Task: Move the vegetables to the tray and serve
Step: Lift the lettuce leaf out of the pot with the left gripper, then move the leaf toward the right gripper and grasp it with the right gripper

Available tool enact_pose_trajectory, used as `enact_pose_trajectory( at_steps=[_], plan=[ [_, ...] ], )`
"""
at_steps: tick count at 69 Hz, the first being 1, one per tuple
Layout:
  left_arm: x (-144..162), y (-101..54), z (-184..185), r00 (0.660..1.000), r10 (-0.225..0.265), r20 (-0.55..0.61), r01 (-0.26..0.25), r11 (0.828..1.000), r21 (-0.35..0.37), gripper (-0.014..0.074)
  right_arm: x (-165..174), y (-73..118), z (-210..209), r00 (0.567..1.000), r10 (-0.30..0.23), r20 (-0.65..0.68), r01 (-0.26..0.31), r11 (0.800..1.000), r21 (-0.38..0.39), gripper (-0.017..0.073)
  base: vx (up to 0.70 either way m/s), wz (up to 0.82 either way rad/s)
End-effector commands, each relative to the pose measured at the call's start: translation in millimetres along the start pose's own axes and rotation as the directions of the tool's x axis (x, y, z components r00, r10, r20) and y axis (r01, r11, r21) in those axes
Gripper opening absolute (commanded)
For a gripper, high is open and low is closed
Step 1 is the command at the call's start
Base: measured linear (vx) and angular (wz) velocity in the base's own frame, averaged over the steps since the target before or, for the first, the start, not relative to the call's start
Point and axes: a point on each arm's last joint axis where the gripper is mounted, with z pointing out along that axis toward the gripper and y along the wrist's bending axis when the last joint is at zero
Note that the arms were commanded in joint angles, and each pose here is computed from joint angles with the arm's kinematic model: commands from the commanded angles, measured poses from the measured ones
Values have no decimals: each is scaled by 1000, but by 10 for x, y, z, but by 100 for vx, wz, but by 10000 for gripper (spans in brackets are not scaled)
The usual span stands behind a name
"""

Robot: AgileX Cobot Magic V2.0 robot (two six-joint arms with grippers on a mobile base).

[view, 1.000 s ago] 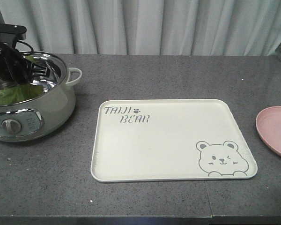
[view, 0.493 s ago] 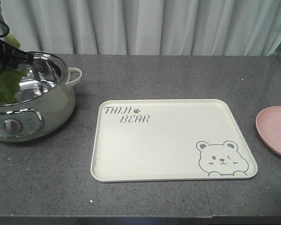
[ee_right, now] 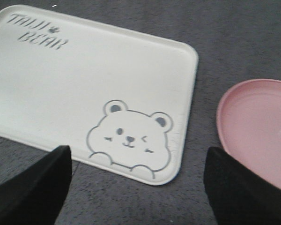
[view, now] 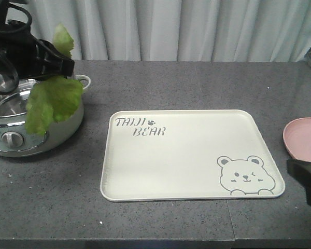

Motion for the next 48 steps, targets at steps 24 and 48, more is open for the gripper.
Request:
enact_pose_trajectory(
  at_steps=[24, 48],
  plan=[
    [31, -590, 105, 989, 29, 148, -64, 969, 239, 53, -258, 488, 479, 987, -155, 45, 161, 928, -337, 509, 0, 0],
    [-12, -803, 295, 980, -50, 195, -49, 880, 472, 53, -664, 732, 570, 988, 11, 157, 89, 787, -611, 494, 0, 0]
  ],
)
